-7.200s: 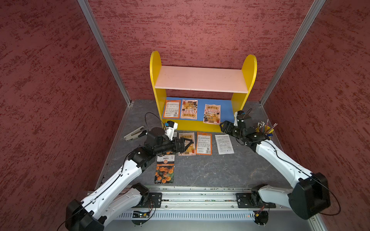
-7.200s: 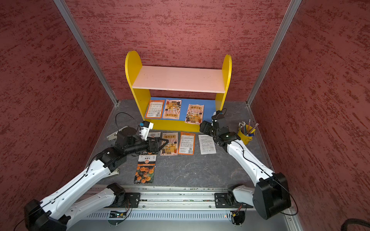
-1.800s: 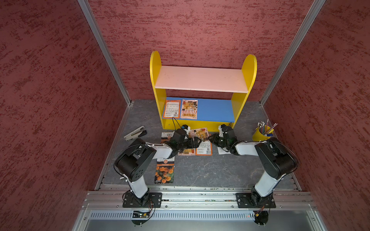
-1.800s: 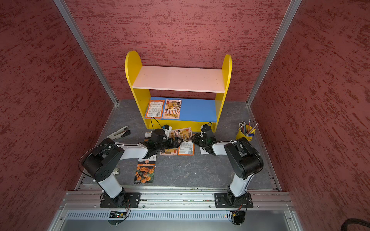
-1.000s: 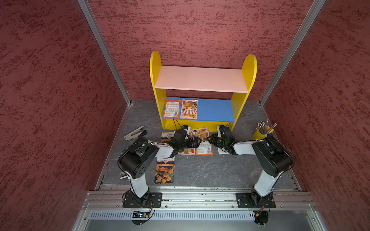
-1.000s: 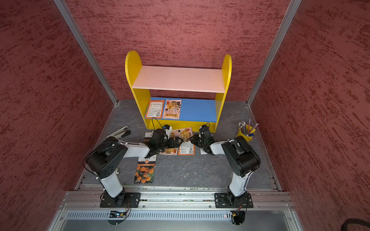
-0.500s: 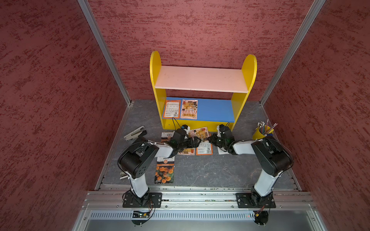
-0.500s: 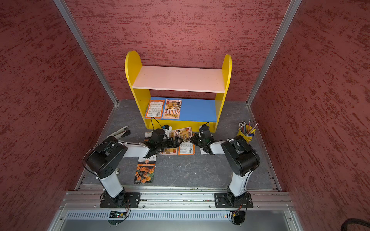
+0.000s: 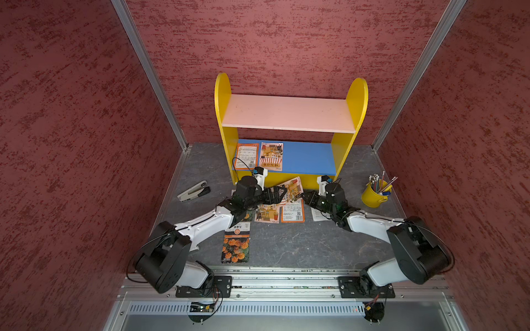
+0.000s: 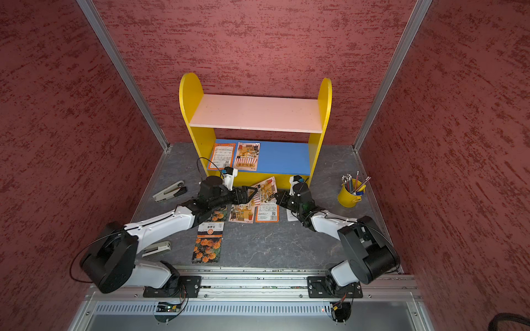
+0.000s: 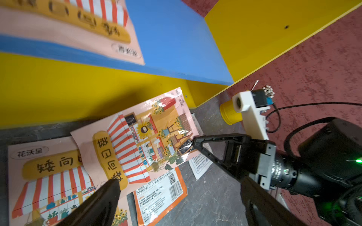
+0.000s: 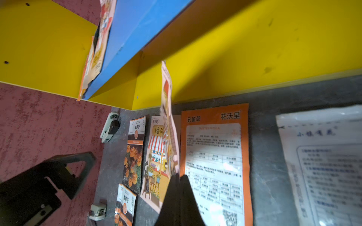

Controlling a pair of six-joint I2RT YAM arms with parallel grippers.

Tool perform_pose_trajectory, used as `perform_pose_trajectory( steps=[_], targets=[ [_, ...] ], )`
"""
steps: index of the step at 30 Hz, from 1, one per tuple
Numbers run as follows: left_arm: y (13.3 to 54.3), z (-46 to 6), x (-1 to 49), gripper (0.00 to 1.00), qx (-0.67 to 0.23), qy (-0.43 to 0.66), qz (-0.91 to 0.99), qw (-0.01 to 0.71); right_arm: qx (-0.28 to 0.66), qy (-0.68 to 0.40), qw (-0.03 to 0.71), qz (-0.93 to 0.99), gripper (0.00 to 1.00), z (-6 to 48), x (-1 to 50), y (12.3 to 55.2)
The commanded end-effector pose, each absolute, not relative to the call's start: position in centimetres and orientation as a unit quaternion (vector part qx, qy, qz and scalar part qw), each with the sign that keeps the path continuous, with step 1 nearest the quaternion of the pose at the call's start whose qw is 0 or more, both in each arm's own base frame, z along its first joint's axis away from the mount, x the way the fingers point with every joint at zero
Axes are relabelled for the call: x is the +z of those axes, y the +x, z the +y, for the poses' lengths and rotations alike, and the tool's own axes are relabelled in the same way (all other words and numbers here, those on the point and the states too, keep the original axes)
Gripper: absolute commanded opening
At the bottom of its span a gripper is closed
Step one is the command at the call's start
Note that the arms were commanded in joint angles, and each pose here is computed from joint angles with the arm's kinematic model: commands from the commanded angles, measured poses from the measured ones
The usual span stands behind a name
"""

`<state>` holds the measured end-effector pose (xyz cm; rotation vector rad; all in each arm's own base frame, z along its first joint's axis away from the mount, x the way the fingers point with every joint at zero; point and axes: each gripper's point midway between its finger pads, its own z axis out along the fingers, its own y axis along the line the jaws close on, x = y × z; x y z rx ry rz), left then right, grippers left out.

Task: Take the seed bag off the shelf
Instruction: Pick up the seed packet from the center of the board.

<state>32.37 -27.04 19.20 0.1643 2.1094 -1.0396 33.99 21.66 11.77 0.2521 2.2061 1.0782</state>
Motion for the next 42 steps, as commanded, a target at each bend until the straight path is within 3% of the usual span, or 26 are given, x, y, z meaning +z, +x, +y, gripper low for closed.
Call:
perform_pose_trajectory(
  steps=[1, 9, 19, 23, 32, 37, 38, 40, 42],
  targets=[
    [30.3, -25.7, 21.0, 1.00, -0.384, 0.097, 0.839, 0.373, 0.430, 0.055, 0.331, 0.838, 0.00, 22.1, 13.7, 31.6],
    [26.8, -22.2, 26.8, 1.00, -0.371, 0.160, 0.825, 0.394, 0.434, -0.067, 0.352, 0.827, 0.00, 21.1, 21.0, 25.1],
    [24.8, -22.5, 32.2, 1.00, -0.462, 0.241, 0.771, 0.366, 0.440, -0.234, 0.331, 0.801, 0.00, 20.6, 29.5, 17.3],
    [22.9, -24.6, 33.8, 0.99, -0.518, 0.293, 0.733, 0.329, 0.446, -0.262, 0.325, 0.792, 0.00, 20.8, 30.9, 16.4],
    [19.3, -29.1, 31.2, 0.91, -0.521, 0.363, 0.731, 0.251, 0.469, -0.280, 0.335, 0.768, 0.00, 21.5, 32.8, 16.3],
    [19.1, -30.2, 29.3, 0.74, -0.513, 0.368, 0.742, 0.225, 0.470, -0.284, 0.343, 0.762, 0.00, 21.6, 33.5, 16.5],
    [19.1, -30.4, 29.1, 0.66, -0.514, 0.368, 0.742, 0.222, 0.471, -0.284, 0.344, 0.761, 0.00, 21.6, 33.7, 16.5],
    [19.0, -30.7, 28.7, 0.39, -0.513, 0.369, 0.745, 0.215, 0.468, -0.283, 0.348, 0.762, 0.00, 21.6, 33.8, 16.6],
    [19.0, -30.9, 28.6, 0.22, -0.514, 0.371, 0.743, 0.213, 0.466, -0.281, 0.349, 0.762, 0.00, 21.5, 33.9, 16.6]
  ],
)
